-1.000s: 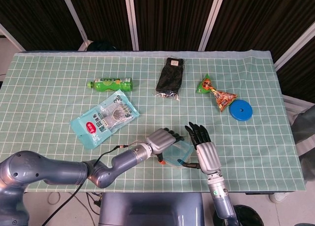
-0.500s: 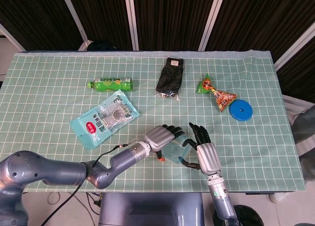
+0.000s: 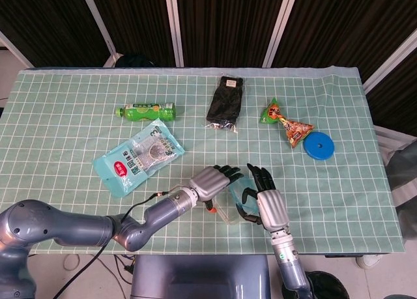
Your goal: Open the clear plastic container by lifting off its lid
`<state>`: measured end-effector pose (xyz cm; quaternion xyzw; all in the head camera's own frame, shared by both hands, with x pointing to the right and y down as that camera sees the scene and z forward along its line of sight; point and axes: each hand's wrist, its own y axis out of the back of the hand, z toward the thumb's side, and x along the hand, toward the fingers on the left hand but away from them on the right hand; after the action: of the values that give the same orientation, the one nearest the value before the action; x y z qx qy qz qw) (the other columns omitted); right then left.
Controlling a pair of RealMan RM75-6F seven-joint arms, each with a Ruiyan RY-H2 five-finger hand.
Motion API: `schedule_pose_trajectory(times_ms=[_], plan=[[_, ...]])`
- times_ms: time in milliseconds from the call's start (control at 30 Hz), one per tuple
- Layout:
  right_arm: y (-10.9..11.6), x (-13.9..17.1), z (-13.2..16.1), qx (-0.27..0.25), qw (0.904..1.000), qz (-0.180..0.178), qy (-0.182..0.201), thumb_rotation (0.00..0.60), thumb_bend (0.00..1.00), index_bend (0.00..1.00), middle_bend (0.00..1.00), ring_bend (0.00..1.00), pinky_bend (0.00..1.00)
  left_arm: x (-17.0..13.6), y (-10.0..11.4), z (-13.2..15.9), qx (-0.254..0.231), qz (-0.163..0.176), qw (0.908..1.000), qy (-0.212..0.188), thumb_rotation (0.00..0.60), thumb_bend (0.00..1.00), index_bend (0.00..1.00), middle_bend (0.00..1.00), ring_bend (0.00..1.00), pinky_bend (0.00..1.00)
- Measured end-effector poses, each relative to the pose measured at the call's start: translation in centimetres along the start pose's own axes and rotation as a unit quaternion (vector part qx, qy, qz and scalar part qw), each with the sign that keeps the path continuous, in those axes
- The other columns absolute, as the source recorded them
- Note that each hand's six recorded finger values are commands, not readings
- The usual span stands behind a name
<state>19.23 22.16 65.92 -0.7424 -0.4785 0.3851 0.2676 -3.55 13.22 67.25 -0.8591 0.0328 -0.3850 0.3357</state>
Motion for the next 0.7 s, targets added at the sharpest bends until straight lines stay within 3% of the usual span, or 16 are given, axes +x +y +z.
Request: schedule_pose_trajectory(times_ms=[367, 700], plan=[[0.5, -0.6, -0.2, 0.0, 0.9999, -0.011, -0.001, 0.6, 0.5, 0.67, 0.08, 0.0, 0.0, -1.6, 1.2, -1.3, 0.003, 0.028, 0.9996, 0.01, 0.6, 0.0, 0.0, 0.0, 0.0, 0.12], [1.9, -2.7, 0.0, 0.007, 0.9993, -0.034, -0.01, 0.6, 0.5, 0.7, 0.09, 0.0, 0.0, -5.5, 2.7, -4.3, 0.007, 0.066, 0.9971, 0.037, 0.6, 0.0, 0.0, 0.0, 0.0, 0.11]])
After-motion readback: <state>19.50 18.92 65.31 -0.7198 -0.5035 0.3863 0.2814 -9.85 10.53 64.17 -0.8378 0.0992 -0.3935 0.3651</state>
